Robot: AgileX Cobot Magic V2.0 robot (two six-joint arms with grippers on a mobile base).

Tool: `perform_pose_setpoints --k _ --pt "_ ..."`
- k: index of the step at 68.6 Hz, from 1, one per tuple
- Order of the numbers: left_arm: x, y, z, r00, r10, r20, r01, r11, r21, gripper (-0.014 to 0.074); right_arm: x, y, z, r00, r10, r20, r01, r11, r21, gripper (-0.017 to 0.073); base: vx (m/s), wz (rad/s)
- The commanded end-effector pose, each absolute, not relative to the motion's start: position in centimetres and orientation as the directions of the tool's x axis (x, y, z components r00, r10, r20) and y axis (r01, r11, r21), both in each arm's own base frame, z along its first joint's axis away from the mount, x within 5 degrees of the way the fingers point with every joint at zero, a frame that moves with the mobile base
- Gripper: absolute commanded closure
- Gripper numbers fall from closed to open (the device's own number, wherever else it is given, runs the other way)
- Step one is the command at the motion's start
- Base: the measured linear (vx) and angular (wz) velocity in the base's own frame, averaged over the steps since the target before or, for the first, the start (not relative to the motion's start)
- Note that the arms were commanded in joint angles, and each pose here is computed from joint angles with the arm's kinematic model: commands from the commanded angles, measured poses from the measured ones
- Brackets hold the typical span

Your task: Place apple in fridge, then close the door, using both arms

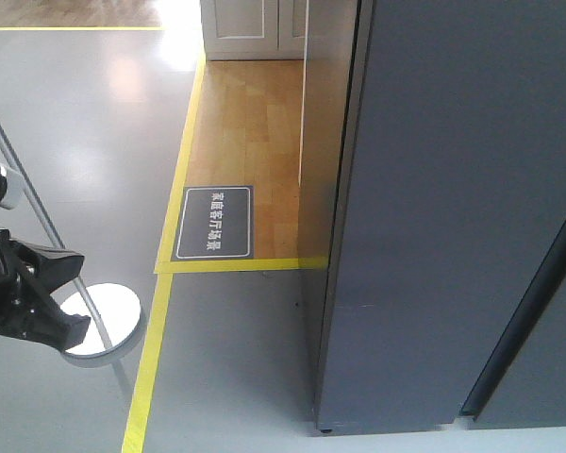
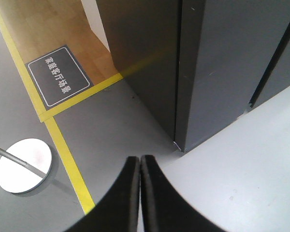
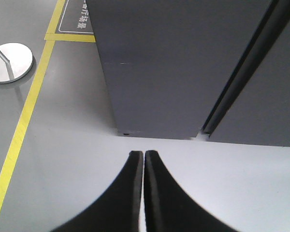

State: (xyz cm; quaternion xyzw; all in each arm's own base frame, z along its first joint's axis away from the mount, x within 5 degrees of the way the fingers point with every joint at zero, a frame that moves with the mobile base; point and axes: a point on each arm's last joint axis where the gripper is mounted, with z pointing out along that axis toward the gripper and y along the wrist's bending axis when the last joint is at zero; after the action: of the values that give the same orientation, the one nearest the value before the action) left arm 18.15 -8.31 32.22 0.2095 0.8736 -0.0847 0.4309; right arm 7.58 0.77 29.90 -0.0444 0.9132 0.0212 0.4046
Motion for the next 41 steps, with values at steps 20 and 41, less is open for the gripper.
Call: perform_pose_setpoints --k 20,41 --pt "18.2 -8.3 33.9 -0.469 0.251 -0.847 0.431 0.902 0.029 0.06 8.0 0.8 31.0 -0.613 -0.062 -0.788 -0.1 0.995 -0.001 0.0562 0.0 0.0" --pt "14.8 -3.6 31.9 -0.374 0.055 -0.926 0.224 0.974 -0.033 0.06 8.0 0.8 31.0 -0.613 -0.062 -0.788 -0.1 0.995 -0.001 0.0562 0.0 0.0"
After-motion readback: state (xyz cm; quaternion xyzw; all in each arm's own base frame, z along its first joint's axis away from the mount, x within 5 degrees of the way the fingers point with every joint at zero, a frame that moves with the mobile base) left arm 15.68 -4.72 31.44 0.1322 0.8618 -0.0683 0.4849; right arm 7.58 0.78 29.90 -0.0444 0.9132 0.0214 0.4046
